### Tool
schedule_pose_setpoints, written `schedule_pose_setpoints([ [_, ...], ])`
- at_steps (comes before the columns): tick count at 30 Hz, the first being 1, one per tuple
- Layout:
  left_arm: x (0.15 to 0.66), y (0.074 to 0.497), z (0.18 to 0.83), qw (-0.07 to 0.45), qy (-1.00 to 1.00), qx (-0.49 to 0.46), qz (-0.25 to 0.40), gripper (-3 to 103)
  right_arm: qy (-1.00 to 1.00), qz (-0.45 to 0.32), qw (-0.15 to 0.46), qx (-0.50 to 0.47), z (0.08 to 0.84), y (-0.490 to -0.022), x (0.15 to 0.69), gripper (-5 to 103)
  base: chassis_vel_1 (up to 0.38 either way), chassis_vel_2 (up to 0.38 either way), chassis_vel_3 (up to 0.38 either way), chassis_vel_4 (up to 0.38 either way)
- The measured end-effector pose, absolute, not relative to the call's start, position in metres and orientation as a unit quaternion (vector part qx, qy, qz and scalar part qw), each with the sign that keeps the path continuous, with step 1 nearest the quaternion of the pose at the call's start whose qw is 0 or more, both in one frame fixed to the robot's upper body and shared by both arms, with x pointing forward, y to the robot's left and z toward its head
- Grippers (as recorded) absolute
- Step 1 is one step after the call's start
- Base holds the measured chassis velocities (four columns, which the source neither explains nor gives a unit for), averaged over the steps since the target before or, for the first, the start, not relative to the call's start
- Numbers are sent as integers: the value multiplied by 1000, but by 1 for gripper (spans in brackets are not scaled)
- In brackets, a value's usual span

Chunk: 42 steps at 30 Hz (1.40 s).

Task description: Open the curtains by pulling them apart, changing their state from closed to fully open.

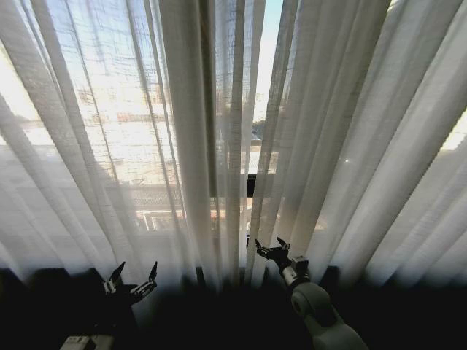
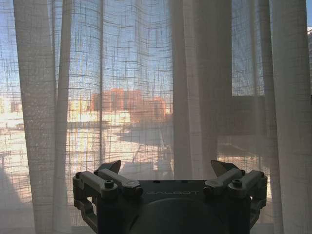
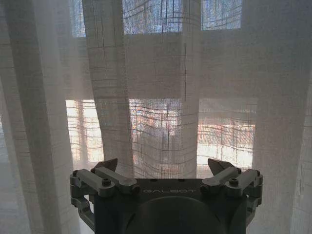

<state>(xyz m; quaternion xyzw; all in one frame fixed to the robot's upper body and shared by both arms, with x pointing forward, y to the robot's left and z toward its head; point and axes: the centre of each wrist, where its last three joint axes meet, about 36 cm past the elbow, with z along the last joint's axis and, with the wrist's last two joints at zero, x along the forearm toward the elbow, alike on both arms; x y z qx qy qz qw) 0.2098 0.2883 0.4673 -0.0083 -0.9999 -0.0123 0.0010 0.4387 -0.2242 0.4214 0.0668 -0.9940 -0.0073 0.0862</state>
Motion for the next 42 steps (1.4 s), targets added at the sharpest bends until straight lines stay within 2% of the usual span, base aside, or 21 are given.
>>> schedule_pose_setpoints([
  [4, 214, 289, 468, -8, -1000, -10, -22, 100, -996, -1, 77, 35, 424, -220, 474, 100, 0, 0, 0, 0],
  [15, 214, 278, 462, -25, -999, -14, -24, 100, -998, 7, 68, -4, 428, -223, 506, 101, 0, 0, 0, 0],
  [16, 213, 278, 461, -27, -999, -14, -26, 100, -998, 9, 65, -10, 430, -224, 511, 92, 0, 0, 0, 0],
  [17, 212, 278, 461, -28, -999, -14, -26, 100, -998, 9, 64, -11, 432, -225, 513, 92, 0, 0, 0, 0],
  [18, 212, 278, 460, -31, -999, -13, -27, 100, -998, 10, 62, -12, 433, -225, 515, 82, 0, 0, 0, 0],
  [21, 211, 279, 458, -34, -999, -11, -29, 100, -998, 12, 59, -12, 436, -225, 516, 82, 0, 0, 0, 0],
  [22, 209, 279, 456, -35, -999, -9, -31, 100, -998, 13, 58, -10, 437, -224, 517, 71, 0, 0, 0, 0],
  [23, 208, 279, 453, -36, -999, -9, -31, 100, -998, 12, 57, -10, 438, -223, 518, 71, 0, 0, 0, 0],
  [24, 207, 278, 452, -36, -999, -9, -31, 100, -998, 11, 56, -10, 439, -223, 518, 60, 0, 0, 0, 0],
  [26, 206, 278, 451, -36, -999, -9, -31, 100, -998, 9, 55, -10, 440, -222, 519, 60, 0, 0, 0, 0],
  [27, 204, 277, 448, -36, -999, -10, -31, 100, -999, 7, 52, -12, 443, -221, 521, 49, 0, 0, 0, 0],
  [28, 203, 277, 447, -37, -999, -10, -31, 100, -999, 6, 50, -13, 445, -221, 522, 49, 0, 0, 0, 0],
  [30, 201, 277, 445, -37, -999, -10, -32, 100, -999, 5, 48, -12, 447, -219, 524, 37, 0, 0, 0, 0],
  [33, 199, 276, 443, -36, -999, -9, -32, 100, -999, 4, 46, -11, 448, -217, 524, 37, 0, 0, 0, 0],
  [34, 198, 276, 443, -37, -999, -8, -32, 100, -999, 3, 46, -10, 449, -215, 524, 27, 0, 0, 0, 0],
  [36, 198, 276, 442, -37, -999, -8, -32, 100, -999, 3, 46, -10, 449, -215, 524, 27, 0, 0, 0, 0],
  [37, 198, 276, 442, -37, -999, -8, -32, 100, -999, 2, 46, -10, 449, -214, 524, 16, 0, 0, 0, 0],
  [38, 197, 276, 442, -37, -999, -7, -31, 100, -999, 2, 45, -10, 449, -213, 523, 16, 0, 0, 0, 0],
  [39, 197, 276, 442, -37, -999, -7, -31, 100, -999, 2, 45, -10, 449, -213, 522, 5, 0, 0, 0, 0],
  [42, 197, 276, 441, -37, -999, -7, -31, 100, -999, 2, 45, -11, 449, -213, 522, 5, 0, 0, 0, 0],
])
